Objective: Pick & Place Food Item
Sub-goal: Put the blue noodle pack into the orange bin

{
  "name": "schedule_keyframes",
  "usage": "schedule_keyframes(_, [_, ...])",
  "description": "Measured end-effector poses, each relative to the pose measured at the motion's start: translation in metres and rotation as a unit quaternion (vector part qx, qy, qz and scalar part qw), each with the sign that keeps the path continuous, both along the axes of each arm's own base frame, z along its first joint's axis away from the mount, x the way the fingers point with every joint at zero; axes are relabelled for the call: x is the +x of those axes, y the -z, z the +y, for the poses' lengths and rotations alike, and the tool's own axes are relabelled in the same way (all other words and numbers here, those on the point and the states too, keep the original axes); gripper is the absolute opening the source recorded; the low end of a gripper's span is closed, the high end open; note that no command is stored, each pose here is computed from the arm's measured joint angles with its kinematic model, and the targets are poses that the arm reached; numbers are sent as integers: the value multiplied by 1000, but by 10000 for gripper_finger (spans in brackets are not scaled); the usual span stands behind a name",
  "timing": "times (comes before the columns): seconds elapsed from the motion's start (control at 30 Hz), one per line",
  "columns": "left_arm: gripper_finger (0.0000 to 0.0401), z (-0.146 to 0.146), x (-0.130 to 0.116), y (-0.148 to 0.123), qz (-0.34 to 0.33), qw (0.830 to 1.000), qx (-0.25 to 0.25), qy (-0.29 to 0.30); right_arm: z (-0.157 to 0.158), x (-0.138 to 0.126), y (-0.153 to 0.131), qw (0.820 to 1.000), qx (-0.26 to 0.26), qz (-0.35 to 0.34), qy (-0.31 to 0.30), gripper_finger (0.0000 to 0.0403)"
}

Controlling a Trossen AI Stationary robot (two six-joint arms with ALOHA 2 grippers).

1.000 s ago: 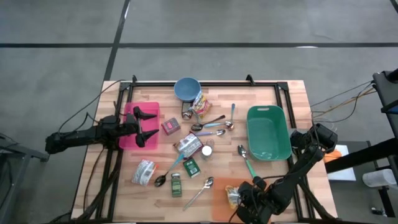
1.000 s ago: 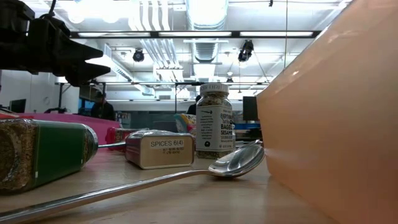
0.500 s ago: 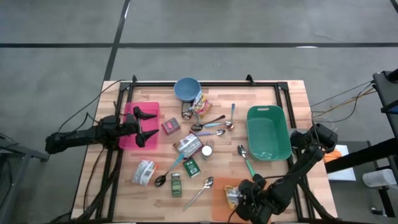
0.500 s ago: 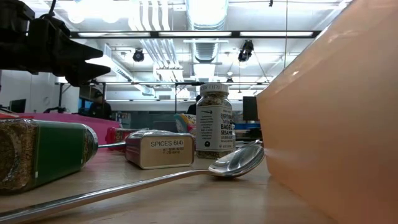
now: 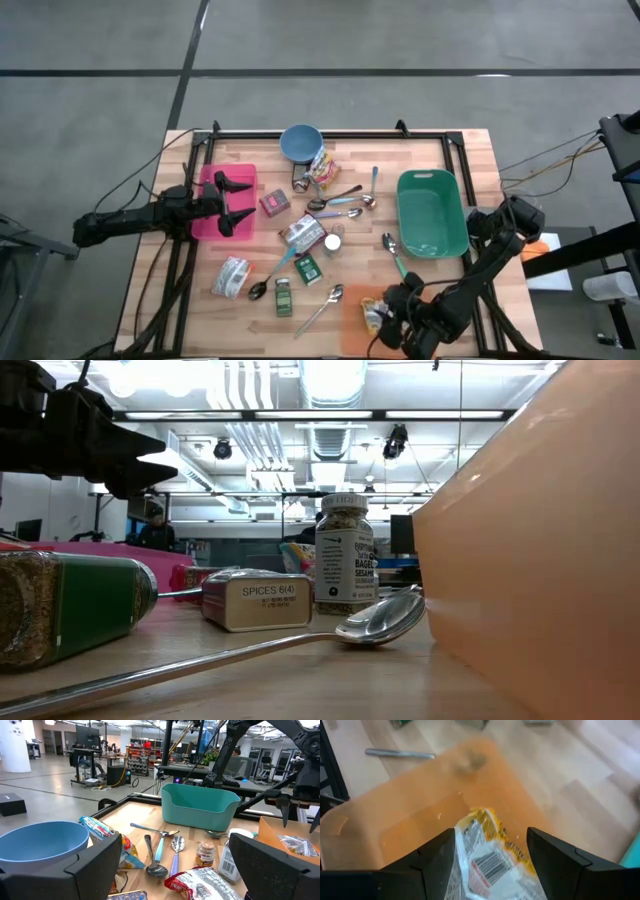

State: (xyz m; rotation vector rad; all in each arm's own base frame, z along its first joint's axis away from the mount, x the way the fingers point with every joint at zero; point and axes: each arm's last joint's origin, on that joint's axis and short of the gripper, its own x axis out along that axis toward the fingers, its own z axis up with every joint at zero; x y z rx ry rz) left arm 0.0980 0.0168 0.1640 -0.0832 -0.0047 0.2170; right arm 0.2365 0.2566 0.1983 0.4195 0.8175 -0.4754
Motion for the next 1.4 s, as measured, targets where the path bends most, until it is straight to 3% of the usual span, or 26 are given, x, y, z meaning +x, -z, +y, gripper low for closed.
schedule_keyframes(0.1, [372,0,0,0,0,1000,0,0,-9,6,-2,1000,-19,6,3,244])
schedule_keyframes(0.47, [372,0,0,0,0,1000,0,0,-53,36,-27,990,-112,31,-79,244])
schedule_keyframes(0.8, [372,0,0,0,0,1000,0,0,-84,59,-39,969,-195,40,-143,244])
schedule_keyframes(0.97, [372,0,0,0,0,1000,0,0,-99,74,-39,961,-208,40,-175,244])
schedule_keyframes(1.17, [372,0,0,0,0,1000,0,0,-115,95,-44,945,-206,11,-253,244])
schedule_keyframes(1.4, [372,0,0,0,0,1000,0,0,-141,117,-47,928,-213,-39,-304,244])
